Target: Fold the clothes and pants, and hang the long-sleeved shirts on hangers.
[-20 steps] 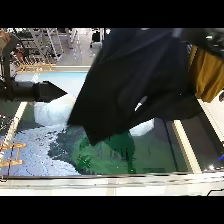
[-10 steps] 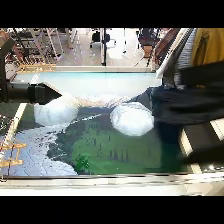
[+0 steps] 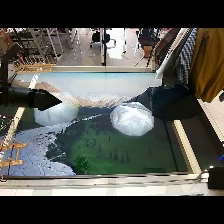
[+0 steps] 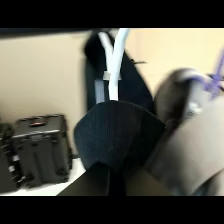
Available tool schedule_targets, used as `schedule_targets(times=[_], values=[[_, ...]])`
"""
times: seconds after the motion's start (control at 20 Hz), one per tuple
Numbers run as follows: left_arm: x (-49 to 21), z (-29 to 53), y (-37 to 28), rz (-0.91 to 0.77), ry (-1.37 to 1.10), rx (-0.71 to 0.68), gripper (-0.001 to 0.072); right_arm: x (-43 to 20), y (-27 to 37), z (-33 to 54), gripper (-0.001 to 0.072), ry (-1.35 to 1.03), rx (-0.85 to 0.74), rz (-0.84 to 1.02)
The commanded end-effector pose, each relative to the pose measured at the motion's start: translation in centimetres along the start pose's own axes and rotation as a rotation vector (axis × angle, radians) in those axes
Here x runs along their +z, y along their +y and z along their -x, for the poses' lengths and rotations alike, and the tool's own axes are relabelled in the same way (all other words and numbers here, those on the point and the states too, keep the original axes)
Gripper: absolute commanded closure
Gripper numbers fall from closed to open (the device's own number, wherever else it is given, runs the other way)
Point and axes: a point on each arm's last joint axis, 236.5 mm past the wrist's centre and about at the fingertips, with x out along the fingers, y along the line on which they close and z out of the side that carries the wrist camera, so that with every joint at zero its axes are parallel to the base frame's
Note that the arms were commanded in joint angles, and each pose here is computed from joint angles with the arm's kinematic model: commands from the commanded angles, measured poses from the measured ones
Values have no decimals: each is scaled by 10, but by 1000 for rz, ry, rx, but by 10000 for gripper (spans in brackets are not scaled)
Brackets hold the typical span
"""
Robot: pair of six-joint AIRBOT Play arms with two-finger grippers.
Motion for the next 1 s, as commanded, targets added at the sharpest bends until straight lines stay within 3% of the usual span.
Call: schedule_targets(times=[0.0, 0.25, 0.3, 0.4, 0.45, 0.6, 0.7, 0.85, 0.95], values=[[-8, 0, -3, 13, 34, -13, 437, -11, -40, -39, 676, 3, -64, -77], [-12, 1, -5, 13, 52, -19, 437, -22, -36, -47, 671, 29, -20, -128], [-12, 1, -5, 14, 51, -20, 437, -17, -32, -41, 557, 21, 2, -148], [-12, 1, -5, 13, 51, -20, 437, 9, -22, -23, 163, -48, 65, -192], [-12, 1, -5, 14, 51, -19, 437, 27, -15, -10, 130, -96, 110, -225], [-15, 1, -6, 14, 65, -24, 437, 74, 14, 42, 129, -193, 296, -379], [-15, 1, -6, 13, 65, -23, 437, 95, 52, 94, 130, -178, 516, -521], [-20, 2, 10, 7, 84, 48, 439, 95, 142, 199, 144, -138, 969, -338], [-36, 17, 66, 3, 149, 301, 498, 33, 204, 264, 177, 52, 1301, -136]])
